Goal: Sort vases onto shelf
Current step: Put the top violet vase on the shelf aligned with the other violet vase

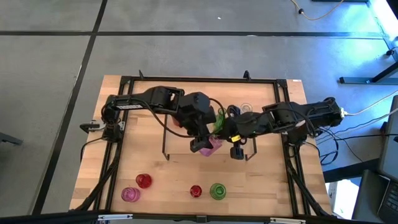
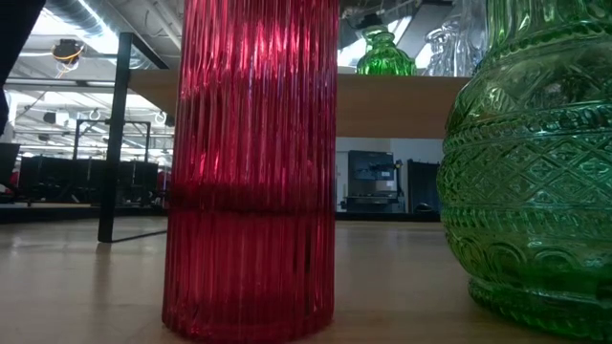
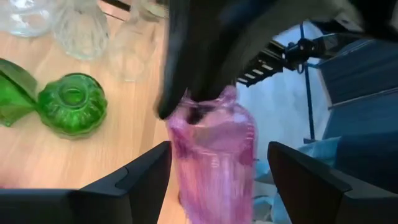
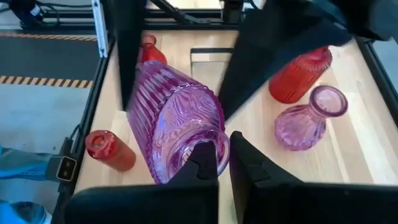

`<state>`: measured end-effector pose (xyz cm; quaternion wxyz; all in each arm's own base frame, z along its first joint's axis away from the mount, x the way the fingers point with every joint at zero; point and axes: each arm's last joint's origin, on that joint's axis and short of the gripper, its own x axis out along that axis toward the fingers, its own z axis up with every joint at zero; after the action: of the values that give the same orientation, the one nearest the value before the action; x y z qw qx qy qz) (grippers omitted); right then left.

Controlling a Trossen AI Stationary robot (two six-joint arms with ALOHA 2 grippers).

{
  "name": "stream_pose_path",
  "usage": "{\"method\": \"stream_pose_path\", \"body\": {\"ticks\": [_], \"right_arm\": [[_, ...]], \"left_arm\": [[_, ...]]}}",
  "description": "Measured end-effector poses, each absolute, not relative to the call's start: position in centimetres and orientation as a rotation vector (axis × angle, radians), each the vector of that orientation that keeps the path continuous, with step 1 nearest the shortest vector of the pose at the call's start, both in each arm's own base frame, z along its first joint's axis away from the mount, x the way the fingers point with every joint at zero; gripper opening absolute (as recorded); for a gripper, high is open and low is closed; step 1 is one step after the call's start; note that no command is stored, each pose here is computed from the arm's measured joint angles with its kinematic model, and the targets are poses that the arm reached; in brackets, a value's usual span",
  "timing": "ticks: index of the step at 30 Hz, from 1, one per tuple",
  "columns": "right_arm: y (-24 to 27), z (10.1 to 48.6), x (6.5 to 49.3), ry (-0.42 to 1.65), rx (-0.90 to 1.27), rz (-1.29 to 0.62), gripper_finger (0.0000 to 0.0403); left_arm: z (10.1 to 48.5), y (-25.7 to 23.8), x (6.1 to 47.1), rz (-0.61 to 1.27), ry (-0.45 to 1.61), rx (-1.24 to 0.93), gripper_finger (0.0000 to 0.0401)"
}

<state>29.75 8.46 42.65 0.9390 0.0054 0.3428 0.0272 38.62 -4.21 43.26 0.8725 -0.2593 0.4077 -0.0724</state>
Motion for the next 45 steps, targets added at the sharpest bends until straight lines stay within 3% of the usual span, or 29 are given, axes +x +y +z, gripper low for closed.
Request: {"method": "stream_pose_path", "body": {"ticks": [14,22,32,38,45], "right_arm": [[8.6,42.8,30.0,0.671,0.013,0.065,0.0],[8.7,42.8,29.9,0.681,0.013,0.111,0.0],[8.6,42.8,30.0,0.673,0.005,0.096,0.0008],[8.6,42.8,30.0,0.669,0.002,0.087,0.0028],[8.5,43.4,29.5,0.646,0.002,0.093,0.0039]], "left_arm": [[42.4,-4.3,39.0,-0.145,0.902,-0.545,0.0258],[42.1,-4.2,39.2,-0.195,0.923,-0.564,0.02],[42.1,-4.1,39.1,-0.198,0.93,-0.547,0.0198],[41.8,-4.0,38.6,-0.164,0.981,-0.533,0.0198],[40.4,-3.9,37.0,-0.056,1.191,-0.512,0.0198]]}}
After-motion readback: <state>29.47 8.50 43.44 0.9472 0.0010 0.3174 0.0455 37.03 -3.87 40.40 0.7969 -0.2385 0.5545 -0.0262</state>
